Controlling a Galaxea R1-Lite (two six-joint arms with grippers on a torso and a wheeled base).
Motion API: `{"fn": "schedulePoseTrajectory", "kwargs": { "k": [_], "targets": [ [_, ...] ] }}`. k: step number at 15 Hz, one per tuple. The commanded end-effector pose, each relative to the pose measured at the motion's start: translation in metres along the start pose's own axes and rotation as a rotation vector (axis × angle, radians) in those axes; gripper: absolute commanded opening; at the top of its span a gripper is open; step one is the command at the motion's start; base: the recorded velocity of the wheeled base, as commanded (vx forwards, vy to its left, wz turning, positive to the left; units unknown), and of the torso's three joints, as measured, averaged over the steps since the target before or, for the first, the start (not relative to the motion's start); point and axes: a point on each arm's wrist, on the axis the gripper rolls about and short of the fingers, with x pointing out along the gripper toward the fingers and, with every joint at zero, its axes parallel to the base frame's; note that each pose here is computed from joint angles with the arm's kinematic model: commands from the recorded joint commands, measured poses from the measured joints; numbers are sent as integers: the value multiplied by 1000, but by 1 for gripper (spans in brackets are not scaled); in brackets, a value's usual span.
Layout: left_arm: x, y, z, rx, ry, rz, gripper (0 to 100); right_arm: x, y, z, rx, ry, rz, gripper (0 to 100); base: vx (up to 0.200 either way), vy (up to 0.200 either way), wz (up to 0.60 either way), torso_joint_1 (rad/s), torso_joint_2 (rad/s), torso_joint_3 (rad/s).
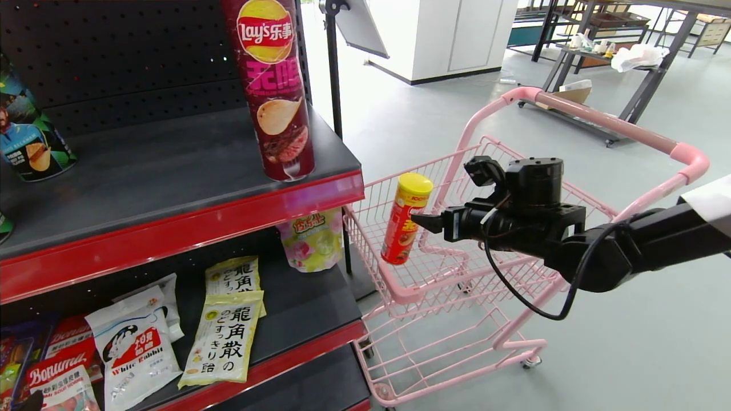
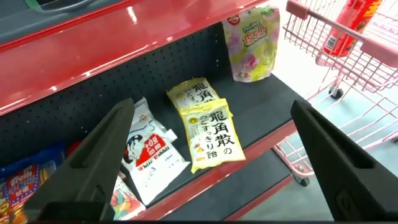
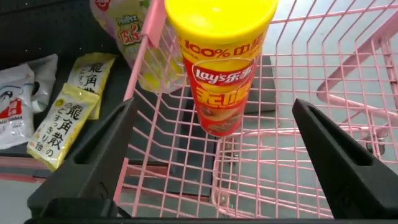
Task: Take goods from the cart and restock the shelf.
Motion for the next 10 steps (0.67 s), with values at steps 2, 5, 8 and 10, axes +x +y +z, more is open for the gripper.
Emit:
{"fn": "schedulePoseTrajectory", "kwargs": {
  "k": [2,5,8,10],
  "targets": [
    [1,0,0,4,8,3,100,21,-2,-11,4,28,4,100,0,0,0,0,0,0],
    [2,0,1,4,10,6,100,39,-7,-13,1,18,2,100,0,0,0,0,0,0],
    [2,0,2,7,14,5,100,52,-11,-12,-1,4,-3,100,0,0,0,0,0,0],
    [2,0,1,8,18,8,100,61,-13,-9,-3,-16,-1,100,0,0,0,0,0,0]
  ]
}}
